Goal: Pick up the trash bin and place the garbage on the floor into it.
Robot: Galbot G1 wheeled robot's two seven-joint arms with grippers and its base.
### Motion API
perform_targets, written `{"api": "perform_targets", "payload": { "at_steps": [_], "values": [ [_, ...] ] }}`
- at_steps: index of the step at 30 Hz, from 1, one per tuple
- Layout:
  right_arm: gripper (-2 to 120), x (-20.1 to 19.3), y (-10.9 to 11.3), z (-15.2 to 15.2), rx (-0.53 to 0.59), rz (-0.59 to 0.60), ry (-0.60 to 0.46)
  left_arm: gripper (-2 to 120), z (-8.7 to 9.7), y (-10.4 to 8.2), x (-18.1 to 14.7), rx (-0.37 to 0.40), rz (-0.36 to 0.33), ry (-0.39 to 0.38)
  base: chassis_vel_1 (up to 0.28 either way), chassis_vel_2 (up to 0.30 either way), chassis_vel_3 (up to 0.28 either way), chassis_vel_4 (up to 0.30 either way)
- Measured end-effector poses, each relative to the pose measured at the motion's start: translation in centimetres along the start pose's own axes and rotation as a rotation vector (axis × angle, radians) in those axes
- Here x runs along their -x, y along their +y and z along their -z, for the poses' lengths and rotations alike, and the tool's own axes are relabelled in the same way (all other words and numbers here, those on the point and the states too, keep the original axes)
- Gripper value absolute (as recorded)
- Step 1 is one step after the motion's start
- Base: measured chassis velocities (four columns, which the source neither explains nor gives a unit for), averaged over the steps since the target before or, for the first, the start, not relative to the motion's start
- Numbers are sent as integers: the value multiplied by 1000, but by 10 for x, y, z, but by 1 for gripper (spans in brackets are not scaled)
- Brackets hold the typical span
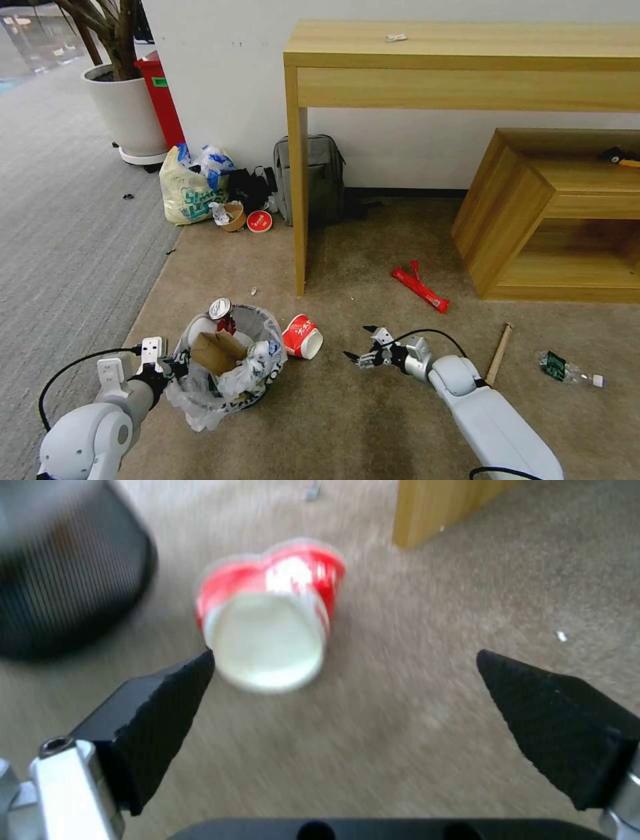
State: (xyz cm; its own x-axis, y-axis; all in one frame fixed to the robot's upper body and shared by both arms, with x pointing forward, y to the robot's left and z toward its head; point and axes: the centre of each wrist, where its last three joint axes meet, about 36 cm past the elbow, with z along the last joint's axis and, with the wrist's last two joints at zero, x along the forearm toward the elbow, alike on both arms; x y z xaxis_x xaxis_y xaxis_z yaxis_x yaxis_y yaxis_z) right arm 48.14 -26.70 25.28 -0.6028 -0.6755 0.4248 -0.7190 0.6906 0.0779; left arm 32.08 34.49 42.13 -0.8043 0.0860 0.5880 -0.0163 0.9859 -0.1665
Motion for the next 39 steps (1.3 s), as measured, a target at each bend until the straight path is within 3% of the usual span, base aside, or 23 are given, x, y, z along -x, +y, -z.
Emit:
{"api": "perform_targets", "payload": {
  "at_steps": [2, 7, 14, 19, 26, 34, 39],
  "values": [
    [100, 4, 8, 7, 79, -10, -12, 0, -1, -3, 1, 0, -5, 3, 0, 0, 0, 0],
    [100, 13, 9, 11, 138, -35, -3, 0, -2, -8, 1, 3, -13, 3, 0, 0, 0, 0],
    [100, 38, 29, 36, 358, -90, 25, 0, -3, -10, 1, 9, -12, 6, 0, 0, 0, 0],
    [100, 49, 37, 51, 404, -103, 58, 0, -2, -9, 0, 11, -9, 6, 0, 0, 0, 0],
    [100, 87, 54, 104, 557, -189, 212, 0, 2, -9, -2, 17, -10, -7, 0, 0, 0, 0],
    [100, 115, 61, 123, 679, -268, 349, 0, 4, -10, -4, 16, -12, -12, 0, 0, 0, 0],
    [100, 134, 70, 131, 751, -296, 415, 0, 7, -1, -3, 11, -4, -18, 0, 0, 0, 0]
  ]
}}
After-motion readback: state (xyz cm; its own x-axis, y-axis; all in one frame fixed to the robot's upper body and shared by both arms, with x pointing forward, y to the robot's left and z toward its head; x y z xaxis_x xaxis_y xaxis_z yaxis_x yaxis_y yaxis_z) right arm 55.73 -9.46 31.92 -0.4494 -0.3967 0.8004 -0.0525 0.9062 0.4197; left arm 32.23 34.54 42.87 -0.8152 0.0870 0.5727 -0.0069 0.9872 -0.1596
